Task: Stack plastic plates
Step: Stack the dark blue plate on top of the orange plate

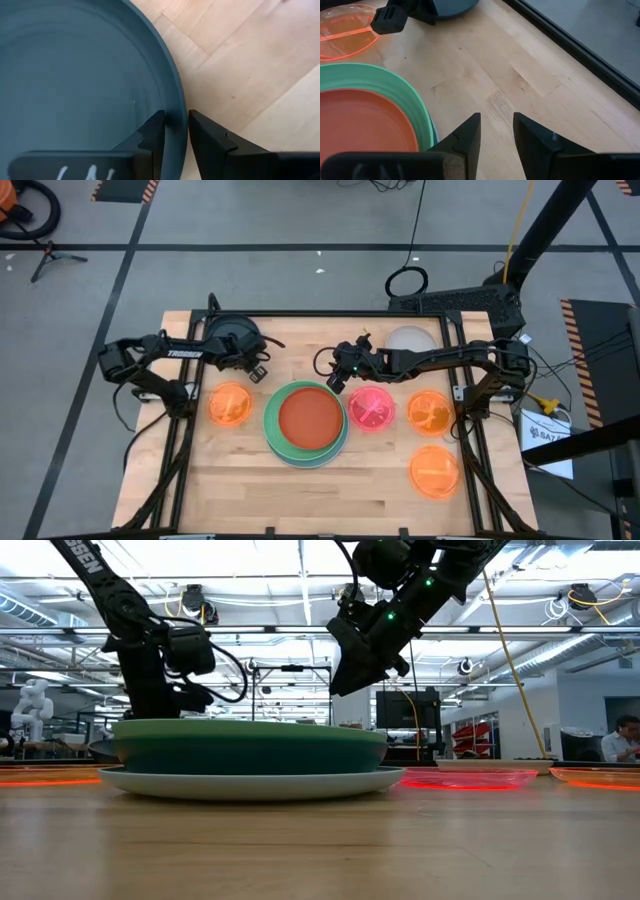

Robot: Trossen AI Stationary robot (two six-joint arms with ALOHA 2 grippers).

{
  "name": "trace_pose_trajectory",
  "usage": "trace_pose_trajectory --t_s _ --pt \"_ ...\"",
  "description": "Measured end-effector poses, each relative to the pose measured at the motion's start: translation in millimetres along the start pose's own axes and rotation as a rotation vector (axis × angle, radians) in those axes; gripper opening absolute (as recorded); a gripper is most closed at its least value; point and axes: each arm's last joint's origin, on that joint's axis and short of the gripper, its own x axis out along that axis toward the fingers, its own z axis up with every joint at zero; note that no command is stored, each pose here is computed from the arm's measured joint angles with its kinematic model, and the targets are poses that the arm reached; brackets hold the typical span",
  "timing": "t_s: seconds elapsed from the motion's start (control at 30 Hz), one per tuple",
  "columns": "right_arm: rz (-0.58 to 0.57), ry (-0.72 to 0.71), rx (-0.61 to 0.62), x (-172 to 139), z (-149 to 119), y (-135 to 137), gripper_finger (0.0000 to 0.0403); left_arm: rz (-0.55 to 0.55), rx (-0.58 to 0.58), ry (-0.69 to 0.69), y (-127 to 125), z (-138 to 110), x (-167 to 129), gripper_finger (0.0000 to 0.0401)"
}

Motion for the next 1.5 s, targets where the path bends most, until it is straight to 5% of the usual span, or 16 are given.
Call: trace_pose_trajectory --t_s 0.13,0.33,0.87,1.1,1.5 --pt "0.0 0.0 0.008 0 0 0 0.0111 -0.002 0.026 -0.003 -1 0 0 0.0081" --pt "0.0 0.0 0.032 0 0 0 0.0111 0.016 0.072 -0.023 -3 2 -3 0.0013" --pt "0.001 -0.007 0.114 0 1 0 0.0111 0.034 0.392 -0.157 -33 -4 -35 0.001" --pt "0.005 0.003 0.365 4 3 -10 0.0116 0.007 0.514 -0.293 -49 -7 -60 0.001" --pt "0.11 -0.132 0.477 20 15 -7 0.017 -0.081 0.733 -0.517 -85 -14 -88 0.001"
